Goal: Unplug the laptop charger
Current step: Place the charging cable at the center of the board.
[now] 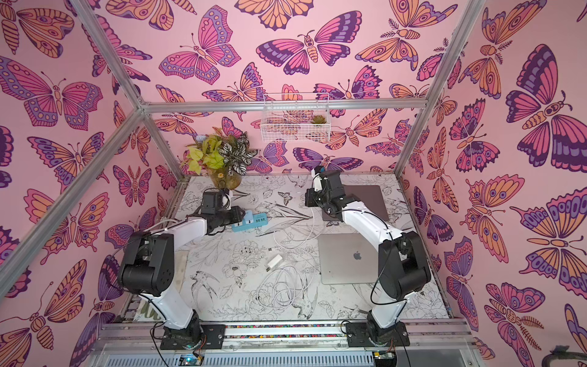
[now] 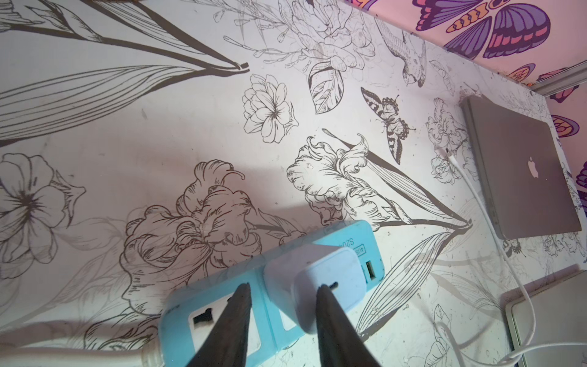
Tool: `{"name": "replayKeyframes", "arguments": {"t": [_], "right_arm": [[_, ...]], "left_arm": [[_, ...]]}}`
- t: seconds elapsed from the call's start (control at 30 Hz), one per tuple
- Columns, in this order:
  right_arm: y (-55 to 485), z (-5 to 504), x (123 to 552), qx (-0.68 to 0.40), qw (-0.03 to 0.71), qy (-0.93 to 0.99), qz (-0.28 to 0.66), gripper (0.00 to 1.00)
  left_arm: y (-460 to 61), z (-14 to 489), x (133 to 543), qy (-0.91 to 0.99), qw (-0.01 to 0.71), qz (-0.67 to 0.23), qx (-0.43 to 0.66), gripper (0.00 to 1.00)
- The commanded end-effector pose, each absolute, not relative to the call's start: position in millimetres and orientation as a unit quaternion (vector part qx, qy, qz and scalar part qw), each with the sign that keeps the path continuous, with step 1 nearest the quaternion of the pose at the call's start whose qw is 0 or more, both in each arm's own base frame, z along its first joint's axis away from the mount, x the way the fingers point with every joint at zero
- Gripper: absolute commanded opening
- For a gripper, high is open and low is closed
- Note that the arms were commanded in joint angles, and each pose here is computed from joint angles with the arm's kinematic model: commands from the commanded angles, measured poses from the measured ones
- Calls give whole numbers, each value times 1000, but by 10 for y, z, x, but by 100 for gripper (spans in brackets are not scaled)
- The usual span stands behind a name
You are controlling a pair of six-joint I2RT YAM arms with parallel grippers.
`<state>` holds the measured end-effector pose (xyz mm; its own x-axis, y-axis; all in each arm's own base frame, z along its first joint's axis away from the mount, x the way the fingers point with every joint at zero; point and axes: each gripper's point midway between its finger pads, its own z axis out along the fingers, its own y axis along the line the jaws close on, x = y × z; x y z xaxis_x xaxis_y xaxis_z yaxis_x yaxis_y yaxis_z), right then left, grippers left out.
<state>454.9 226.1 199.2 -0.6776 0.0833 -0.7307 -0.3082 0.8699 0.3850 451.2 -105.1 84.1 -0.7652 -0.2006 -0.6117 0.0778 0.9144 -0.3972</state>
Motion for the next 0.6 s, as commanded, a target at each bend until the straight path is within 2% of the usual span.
{"name": "replayKeyframes", "arguments": {"t": [0.0,0.33,0.57], "right_arm": [[2266,2168,4697,-55,421,869,255,0],[2337,2586,5033,-101,479,837,244,0],[2367,2214,5049,-109,436,860,241,0]], "left_arm": [[-978,519,4222,945,274,-175,-35,37],[-986,551,4242,944,278,-175,-35,37],[-987,565,4230,944,278,-176,-35,37]]}}
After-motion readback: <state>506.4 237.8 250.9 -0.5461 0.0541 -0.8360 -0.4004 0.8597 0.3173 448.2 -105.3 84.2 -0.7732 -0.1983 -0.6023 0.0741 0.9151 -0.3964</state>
